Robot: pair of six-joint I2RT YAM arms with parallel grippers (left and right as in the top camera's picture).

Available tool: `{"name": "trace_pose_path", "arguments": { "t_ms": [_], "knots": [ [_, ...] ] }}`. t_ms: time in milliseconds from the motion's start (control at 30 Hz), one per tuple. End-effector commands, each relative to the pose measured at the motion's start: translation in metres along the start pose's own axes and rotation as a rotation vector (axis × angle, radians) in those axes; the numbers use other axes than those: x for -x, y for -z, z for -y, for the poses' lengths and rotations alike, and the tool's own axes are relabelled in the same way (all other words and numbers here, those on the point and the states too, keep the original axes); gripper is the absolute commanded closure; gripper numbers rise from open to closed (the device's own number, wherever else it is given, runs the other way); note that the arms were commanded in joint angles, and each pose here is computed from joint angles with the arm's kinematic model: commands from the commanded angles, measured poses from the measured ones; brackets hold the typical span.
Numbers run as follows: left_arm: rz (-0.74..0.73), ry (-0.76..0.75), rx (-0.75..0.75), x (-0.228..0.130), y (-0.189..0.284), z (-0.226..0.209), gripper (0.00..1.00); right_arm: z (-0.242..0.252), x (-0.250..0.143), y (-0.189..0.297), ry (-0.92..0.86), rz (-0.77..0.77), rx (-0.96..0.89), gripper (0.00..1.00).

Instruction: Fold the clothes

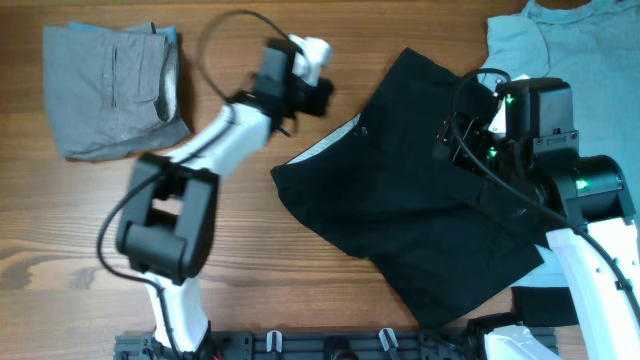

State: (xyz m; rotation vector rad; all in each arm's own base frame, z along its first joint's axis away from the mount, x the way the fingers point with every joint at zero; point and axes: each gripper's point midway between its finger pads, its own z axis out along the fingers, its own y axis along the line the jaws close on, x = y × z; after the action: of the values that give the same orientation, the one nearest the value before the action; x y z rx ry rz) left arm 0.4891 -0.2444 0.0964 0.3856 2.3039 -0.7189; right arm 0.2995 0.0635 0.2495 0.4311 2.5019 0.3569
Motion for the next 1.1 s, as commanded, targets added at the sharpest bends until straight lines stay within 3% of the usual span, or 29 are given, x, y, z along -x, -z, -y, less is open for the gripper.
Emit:
{"name": "trace_pose_path", "arguments": {
  "t_ms": [0,100,267,333,433,567,767,900,967,1000,1033,1067],
  "knots": [
    [0.048,0.072,0.091,0.019,0.023,-0.048,0.1,-0.003,0.003,0.001,-0.015,0.003,0.016,0.08],
    [0.011,0.132,0.143,0.008,0.035,-0.078,0.11,-0.004,0.004,0.001,-0.014,0.009,0.019,0.08],
    [-0.237,0.213,0.073,-0.053,0.047,-0.072,0.06,-0.004,0.005,0.001,-0.014,0.01,0.02,0.07],
    [-0.335,0.172,0.008,-0.076,0.051,-0.056,0.1,-0.004,0.005,0.001,-0.014,0.011,0.021,0.06],
    [-0.475,0.059,-0.059,-0.109,0.06,-0.036,0.27,-0.004,0.005,0.001,-0.014,0.013,0.022,0.05],
    [-0.612,-0.023,-0.038,-0.139,0.07,-0.029,0.38,-0.004,0.004,0.001,-0.014,0.009,0.02,0.05],
    [-0.763,-0.003,0.064,-0.17,0.091,-0.042,0.42,-0.003,0.004,0.001,-0.014,0.007,0.018,0.04],
    [-0.77,-0.008,0.083,-0.182,0.089,-0.048,0.42,-0.004,0.004,0.001,-0.014,0.007,0.018,0.04],
    [-0.758,-0.015,0.084,-0.185,0.085,-0.05,0.58,-0.004,0.004,0.001,-0.014,0.007,0.018,0.04],
    [-0.752,-0.017,0.085,-0.186,0.084,-0.051,0.78,-0.004,0.004,0.001,-0.014,0.007,0.019,0.04],
    [-0.75,-0.017,0.086,-0.186,0.083,-0.052,0.91,-0.004,0.004,0.001,-0.014,0.007,0.019,0.04],
    [-0.751,0.0,0.099,-0.187,0.084,-0.053,0.96,-0.004,0.004,0.001,-0.014,0.007,0.019,0.04]
  ]
}}
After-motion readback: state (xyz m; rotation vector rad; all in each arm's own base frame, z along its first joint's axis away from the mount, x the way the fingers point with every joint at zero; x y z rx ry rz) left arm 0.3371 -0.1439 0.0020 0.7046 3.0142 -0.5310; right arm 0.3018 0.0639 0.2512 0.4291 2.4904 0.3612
